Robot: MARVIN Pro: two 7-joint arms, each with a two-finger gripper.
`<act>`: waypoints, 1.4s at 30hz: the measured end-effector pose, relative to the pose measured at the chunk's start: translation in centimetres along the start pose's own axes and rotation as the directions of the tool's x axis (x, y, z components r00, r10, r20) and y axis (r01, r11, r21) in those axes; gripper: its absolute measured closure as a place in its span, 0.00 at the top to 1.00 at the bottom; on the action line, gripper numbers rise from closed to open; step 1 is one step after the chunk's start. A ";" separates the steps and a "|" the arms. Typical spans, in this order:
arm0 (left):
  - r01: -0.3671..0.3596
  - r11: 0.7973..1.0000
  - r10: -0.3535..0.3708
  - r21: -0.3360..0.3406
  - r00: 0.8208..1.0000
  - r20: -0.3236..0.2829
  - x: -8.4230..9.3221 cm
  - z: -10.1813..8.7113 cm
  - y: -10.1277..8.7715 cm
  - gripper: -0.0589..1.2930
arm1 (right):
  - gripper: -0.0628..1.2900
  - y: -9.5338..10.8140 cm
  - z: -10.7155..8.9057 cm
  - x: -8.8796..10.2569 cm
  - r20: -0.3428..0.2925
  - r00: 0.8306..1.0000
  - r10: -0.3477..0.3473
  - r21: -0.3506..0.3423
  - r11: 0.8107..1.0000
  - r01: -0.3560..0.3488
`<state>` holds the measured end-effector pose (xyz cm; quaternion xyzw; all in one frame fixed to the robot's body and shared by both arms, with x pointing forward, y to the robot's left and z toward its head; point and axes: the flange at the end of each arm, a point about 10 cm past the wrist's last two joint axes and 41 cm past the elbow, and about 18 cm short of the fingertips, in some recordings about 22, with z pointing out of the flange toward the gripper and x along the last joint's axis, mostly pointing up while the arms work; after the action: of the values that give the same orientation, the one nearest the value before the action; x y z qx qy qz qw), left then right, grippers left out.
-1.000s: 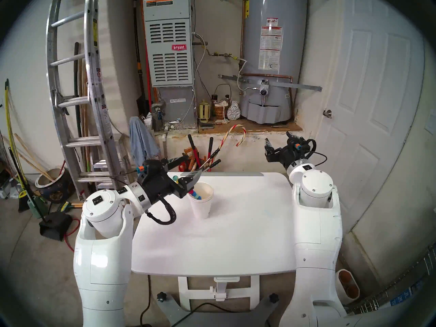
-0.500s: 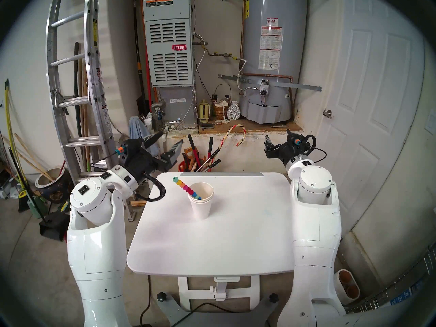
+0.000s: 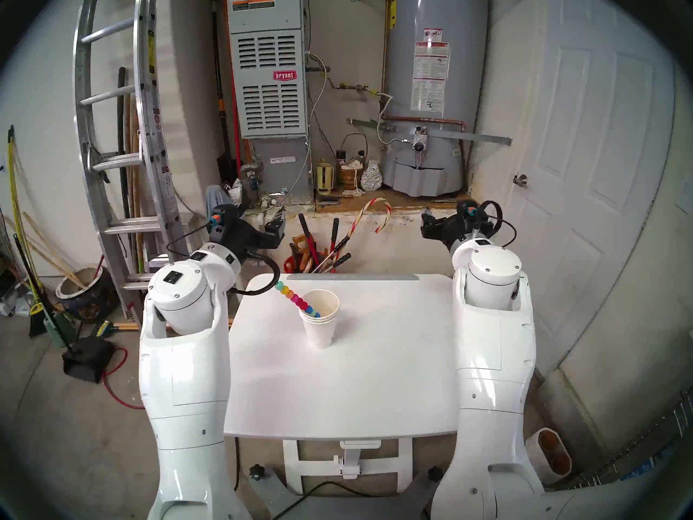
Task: Switch the marker to another color
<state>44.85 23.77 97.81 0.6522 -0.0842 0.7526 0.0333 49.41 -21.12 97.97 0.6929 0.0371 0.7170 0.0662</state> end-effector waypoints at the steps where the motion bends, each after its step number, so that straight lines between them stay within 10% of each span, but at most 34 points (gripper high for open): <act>1: -0.003 1.000 0.003 0.013 1.000 0.002 0.0 0.1 -0.1 0.92 | 0.95 0.0 0.0 0.0 0.005 1.000 0.001 -0.005 1.000 -0.001; 14: -0.017 0.977 0.018 0.214 1.000 -0.003 1.1 1.0 -0.8 0.92 | 0.95 0.2 -0.3 0.5 0.049 0.999 0.017 -0.082 0.997 -0.013; 42: -0.013 0.984 0.015 0.178 1.000 -0.012 1.2 1.0 -0.2 0.92 | 0.95 0.5 -0.3 0.6 0.041 0.999 -0.003 -0.070 0.998 0.005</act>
<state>45.65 23.77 99.13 0.6469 -0.0213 0.7617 -0.0298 49.06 -21.48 98.60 0.7045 0.0120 0.7036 0.0925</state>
